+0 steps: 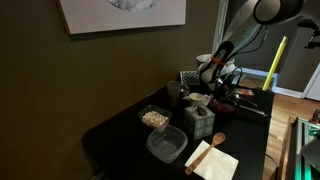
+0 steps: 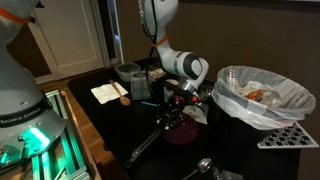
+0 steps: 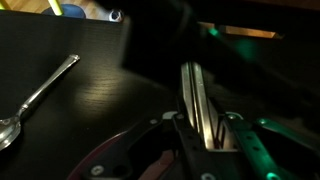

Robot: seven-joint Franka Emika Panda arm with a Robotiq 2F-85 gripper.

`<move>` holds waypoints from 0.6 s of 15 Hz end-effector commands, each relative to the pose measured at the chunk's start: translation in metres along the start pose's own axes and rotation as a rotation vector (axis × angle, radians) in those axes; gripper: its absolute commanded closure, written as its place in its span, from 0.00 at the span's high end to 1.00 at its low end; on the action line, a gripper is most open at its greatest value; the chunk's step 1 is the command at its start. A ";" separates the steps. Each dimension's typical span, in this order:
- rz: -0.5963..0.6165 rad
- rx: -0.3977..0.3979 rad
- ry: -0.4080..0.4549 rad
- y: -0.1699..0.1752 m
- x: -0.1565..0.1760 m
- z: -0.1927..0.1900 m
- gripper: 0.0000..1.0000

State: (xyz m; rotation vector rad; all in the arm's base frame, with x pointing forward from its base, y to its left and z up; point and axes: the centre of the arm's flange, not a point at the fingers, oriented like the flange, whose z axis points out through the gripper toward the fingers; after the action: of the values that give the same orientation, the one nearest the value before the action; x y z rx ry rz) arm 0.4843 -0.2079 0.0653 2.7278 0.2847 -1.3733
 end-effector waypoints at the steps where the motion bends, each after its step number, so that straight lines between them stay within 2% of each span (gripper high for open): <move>1: -0.016 0.001 -0.040 0.004 0.012 -0.001 0.24; 5: -0.014 -0.002 -0.050 0.006 0.018 -0.001 0.31; 6: -0.014 -0.002 -0.051 0.006 0.020 -0.001 0.36; 9: -0.015 -0.004 -0.056 0.007 0.024 0.000 0.35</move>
State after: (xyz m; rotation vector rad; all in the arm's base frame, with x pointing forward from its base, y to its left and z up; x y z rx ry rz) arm 0.4916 -0.2096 0.0517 2.7118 0.2856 -1.3987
